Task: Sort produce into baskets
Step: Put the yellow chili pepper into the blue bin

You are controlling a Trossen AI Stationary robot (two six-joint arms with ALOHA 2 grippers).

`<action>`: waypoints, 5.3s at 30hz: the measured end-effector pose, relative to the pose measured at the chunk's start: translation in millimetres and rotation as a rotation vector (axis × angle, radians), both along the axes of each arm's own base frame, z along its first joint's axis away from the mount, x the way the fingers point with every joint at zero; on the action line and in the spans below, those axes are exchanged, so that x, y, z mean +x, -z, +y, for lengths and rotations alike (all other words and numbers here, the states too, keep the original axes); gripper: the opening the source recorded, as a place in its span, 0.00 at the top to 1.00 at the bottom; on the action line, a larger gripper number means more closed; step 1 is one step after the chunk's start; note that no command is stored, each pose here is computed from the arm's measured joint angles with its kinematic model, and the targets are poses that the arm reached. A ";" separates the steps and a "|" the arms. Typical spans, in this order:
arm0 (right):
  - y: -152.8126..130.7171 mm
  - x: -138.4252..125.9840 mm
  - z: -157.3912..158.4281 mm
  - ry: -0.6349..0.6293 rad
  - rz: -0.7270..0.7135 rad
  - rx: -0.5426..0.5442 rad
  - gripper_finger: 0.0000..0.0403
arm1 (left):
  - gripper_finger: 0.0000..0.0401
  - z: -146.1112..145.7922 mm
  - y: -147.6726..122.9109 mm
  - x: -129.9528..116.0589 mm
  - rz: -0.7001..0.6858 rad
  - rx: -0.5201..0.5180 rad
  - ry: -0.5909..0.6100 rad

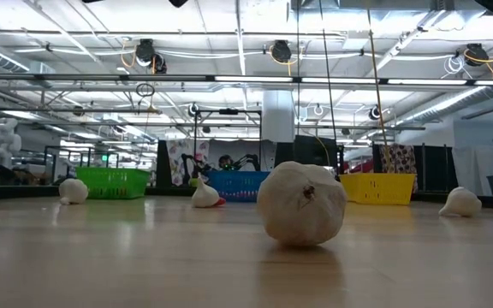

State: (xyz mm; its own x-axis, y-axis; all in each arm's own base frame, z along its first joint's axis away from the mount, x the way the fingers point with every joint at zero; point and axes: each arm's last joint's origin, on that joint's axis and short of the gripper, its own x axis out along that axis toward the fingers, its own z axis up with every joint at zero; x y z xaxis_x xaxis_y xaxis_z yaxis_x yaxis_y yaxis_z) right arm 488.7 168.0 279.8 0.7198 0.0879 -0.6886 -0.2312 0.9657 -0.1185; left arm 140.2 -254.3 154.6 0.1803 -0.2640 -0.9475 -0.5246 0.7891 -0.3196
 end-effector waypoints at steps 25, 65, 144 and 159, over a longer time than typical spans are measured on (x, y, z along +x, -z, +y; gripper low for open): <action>0.0 -0.2 0.7 0.018 0.004 0.023 0.64 | 0.54 4.2 17.9 2.6 0.027 0.077 0.022; 36.2 26.5 -17.5 -0.100 -0.256 -0.108 0.64 | 0.92 50.9 -69.7 -4.5 -0.301 0.369 0.201; 29.7 9.8 -107.4 -0.041 0.088 -0.056 1.00 | 0.39 79.6 -76.0 28.3 -0.429 0.686 0.391; 19.8 -20.1 -280.9 0.253 0.222 0.135 1.00 | 0.38 103.7 -33.4 17.9 -0.495 0.661 0.426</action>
State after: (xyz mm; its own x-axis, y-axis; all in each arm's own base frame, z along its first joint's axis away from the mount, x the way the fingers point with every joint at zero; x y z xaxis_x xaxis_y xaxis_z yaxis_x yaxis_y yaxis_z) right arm 468.6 -112.9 260.0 0.5646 0.0272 -0.8249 0.0113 0.9991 0.0407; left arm 158.1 -150.6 188.1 0.6161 0.1651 -0.7701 -0.0721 0.9855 0.1536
